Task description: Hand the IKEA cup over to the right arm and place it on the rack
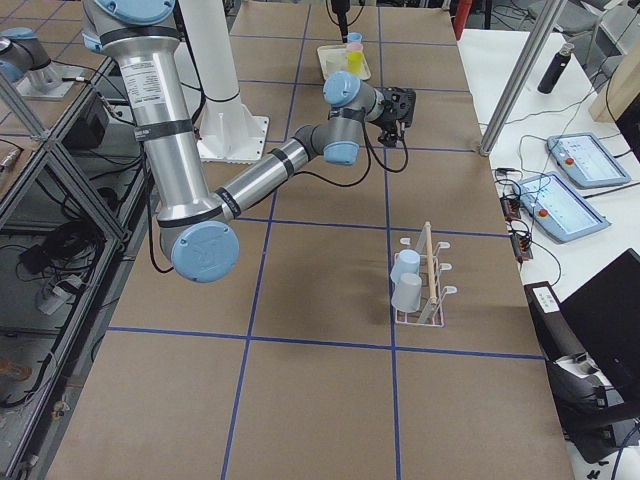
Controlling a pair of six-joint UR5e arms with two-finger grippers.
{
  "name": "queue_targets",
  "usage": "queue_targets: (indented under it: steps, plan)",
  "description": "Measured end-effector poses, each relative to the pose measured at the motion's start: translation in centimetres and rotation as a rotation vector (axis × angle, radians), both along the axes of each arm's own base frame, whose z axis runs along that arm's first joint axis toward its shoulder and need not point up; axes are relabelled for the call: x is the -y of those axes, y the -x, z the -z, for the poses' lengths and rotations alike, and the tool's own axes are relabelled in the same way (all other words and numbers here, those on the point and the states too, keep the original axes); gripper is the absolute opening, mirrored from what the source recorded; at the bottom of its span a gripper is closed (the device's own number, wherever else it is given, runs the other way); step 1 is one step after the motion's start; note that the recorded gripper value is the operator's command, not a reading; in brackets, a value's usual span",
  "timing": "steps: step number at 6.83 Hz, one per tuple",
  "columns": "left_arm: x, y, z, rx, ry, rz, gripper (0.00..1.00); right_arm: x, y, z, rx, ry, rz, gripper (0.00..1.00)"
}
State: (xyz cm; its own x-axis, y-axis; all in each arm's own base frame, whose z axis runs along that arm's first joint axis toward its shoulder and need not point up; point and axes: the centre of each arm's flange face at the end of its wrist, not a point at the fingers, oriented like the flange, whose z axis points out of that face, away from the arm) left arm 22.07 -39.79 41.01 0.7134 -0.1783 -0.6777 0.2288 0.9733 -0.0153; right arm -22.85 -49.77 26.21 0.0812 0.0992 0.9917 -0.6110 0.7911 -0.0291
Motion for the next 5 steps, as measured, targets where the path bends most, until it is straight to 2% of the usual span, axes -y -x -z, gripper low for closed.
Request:
queue_targets:
  steps: [2, 5]
  plan:
    - [-0.7, -1.0, -3.4, -0.048, 0.041, 0.043, 1.0, -0.4, 1.2, 0.4, 0.013, 0.003, 0.018, 1.0]
    - [-2.6, -3.8, -6.6, -0.043, 0.075, -0.008, 0.98, -0.5, 1.8, 0.4, 0.012, 0.003, 0.028, 1.0]
